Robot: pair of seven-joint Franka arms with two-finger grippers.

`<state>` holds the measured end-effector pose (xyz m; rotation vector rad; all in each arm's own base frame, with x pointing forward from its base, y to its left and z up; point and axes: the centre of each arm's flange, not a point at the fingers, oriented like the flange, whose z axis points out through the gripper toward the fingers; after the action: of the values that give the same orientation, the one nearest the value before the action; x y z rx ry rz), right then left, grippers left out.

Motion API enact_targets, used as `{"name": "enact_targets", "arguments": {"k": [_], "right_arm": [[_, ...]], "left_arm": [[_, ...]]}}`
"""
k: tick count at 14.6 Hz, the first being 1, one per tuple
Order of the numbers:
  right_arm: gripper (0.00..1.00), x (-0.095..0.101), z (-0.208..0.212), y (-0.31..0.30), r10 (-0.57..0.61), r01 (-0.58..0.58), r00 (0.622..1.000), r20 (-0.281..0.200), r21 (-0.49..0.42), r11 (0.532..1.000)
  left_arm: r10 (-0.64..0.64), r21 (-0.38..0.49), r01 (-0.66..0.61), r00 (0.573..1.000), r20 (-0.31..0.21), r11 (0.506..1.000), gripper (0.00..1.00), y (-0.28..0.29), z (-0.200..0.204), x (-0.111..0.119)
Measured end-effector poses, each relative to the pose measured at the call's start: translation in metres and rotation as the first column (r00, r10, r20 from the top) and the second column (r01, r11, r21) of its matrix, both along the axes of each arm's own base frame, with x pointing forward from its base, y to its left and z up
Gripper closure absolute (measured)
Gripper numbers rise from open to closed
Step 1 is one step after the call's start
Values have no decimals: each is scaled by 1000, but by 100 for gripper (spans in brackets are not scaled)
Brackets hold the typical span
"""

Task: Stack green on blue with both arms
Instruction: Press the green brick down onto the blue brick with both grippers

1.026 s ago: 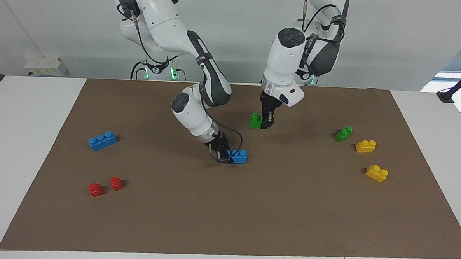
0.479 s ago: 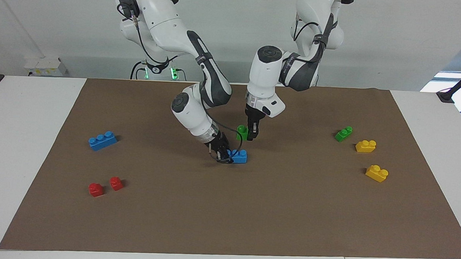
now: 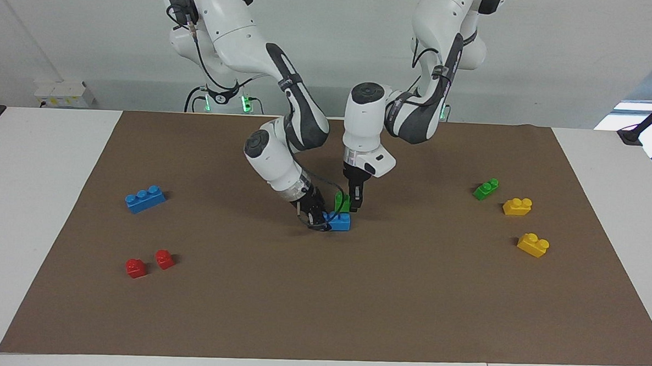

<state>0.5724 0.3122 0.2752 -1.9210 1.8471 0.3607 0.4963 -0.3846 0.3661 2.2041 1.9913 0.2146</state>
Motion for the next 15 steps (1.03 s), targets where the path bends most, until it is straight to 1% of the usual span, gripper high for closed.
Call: {"name": "enact_targets", "arguments": {"k": [7,12,15], "right_arm": [[65,0,0,0,-1,1,1000,3,-1,1000],[65,-1,0,0,-1,1,1000,3,-1,1000],[65,-1,0,0,-1,1,1000,4,-1,1000]], "left_arm": [[4,-14,-3,1000,13,1000,66,-4,-3,2],[3,-12,-3,1000,12,1000,66,-6,-9,6],[-3,-11,4,1000,22,1000,66,-6,-9,8]]}}
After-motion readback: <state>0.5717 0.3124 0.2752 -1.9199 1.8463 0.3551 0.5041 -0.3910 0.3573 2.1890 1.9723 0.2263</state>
